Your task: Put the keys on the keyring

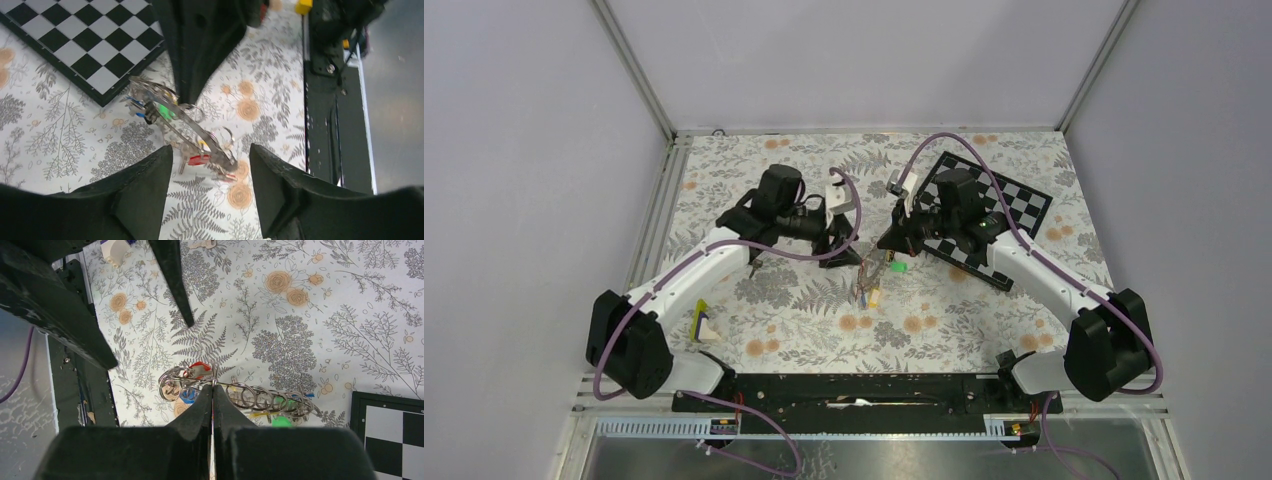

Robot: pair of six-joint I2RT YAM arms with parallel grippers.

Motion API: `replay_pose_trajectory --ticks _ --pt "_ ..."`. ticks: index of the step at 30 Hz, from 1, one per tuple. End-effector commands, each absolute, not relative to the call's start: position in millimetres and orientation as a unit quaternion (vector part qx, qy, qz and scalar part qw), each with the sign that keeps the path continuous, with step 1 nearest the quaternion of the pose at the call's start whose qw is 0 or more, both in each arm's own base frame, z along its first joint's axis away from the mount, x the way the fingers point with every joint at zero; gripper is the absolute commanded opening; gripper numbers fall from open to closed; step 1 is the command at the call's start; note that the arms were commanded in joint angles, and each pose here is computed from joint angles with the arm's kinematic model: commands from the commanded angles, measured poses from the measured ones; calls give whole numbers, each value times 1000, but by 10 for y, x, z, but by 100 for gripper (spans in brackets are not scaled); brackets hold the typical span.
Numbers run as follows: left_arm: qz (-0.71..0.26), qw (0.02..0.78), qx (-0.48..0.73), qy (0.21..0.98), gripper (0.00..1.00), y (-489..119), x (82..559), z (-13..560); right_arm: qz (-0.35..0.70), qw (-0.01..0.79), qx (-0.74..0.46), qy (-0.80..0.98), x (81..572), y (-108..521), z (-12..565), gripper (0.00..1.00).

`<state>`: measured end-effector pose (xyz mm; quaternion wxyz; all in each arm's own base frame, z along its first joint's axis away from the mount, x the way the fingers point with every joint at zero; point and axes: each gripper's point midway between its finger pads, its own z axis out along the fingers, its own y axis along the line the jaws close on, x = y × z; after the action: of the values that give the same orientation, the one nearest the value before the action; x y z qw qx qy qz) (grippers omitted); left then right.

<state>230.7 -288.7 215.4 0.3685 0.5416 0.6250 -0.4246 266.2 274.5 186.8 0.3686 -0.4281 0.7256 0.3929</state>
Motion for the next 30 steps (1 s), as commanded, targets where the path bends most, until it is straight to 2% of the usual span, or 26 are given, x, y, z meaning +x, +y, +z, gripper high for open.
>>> replay_pose_trajectory --ticks 1,8,15,22,30 --pt "-415 412 464 665 61 -3111 2669 2409 406 406 -418 704 2731 2816 2137 0" --pt "-414 412 378 718 66 -3228 2854 2320 414 399 -407 710 2756 2844 2119 0" --pt "-393 416 332 750 64 -3230 3061 2189 413 398 -406 711 2754 2836 2099 0" --pt "-371 429 339 751 55 -3146 3074 2147 407 403 -405 713 2776 2782 2086 0" --pt "-345 440 339 756 38 -3043 3131 2136 407 410 -403 710 2784 2729 2128 0"
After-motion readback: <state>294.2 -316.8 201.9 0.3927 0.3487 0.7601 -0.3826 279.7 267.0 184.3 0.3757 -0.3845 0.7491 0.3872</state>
